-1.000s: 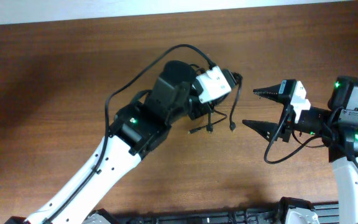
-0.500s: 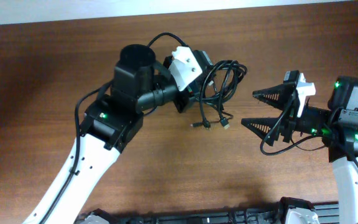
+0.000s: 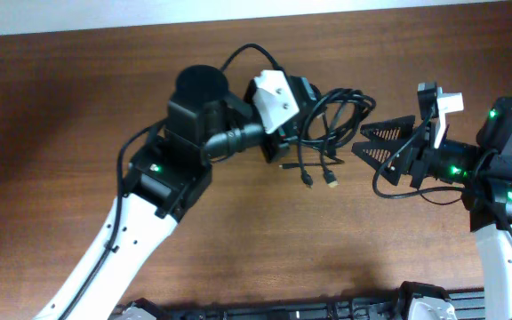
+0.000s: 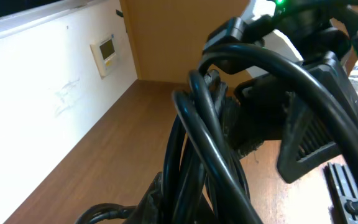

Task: Untangle cables
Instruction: 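Hold the bundle with the left gripper and approach with the open right gripper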

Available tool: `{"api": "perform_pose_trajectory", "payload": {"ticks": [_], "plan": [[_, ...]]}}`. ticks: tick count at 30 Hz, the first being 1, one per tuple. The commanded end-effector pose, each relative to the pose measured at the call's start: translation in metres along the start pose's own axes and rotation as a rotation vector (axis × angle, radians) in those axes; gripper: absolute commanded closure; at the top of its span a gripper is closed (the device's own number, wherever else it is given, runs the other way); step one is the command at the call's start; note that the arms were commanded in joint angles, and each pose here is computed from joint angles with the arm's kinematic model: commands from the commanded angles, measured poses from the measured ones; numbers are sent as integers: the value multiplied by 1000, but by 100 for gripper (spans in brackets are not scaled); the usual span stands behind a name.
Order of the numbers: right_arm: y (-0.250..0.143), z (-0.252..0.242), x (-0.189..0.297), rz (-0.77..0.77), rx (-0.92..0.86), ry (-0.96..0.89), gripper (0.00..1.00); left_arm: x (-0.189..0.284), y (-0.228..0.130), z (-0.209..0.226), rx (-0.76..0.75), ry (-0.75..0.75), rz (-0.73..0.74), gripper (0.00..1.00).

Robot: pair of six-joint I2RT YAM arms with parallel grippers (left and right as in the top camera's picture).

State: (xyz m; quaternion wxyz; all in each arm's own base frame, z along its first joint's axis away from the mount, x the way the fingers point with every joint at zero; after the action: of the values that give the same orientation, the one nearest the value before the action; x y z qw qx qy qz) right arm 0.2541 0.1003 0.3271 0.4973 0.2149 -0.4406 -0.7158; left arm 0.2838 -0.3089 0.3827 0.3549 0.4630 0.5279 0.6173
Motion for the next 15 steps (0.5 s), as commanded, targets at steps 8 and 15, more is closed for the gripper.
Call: {"api": "perform_pose_trajectory", "payload": {"ticks": [8, 15], "plan": [[4, 2, 1, -7, -58, -3, 39, -11, 16, 4, -41, 99, -50, 100], [10, 18, 2, -18, 9, 97, 38, -10, 17, 8, -41, 124, -49, 100]]}}
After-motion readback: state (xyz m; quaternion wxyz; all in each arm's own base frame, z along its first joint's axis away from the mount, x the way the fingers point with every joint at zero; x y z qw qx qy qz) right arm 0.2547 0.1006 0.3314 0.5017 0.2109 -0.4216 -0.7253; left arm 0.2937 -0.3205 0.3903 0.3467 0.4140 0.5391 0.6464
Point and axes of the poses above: each gripper's point midway between its finger pads, its own x axis back along the fingers, its own z axis along the line the jaws close on, y = z × x, the point moved 1 cm from there along x, back along the fingers, and after that the axes turned 6 degrees about x, right-handed, at the moved point
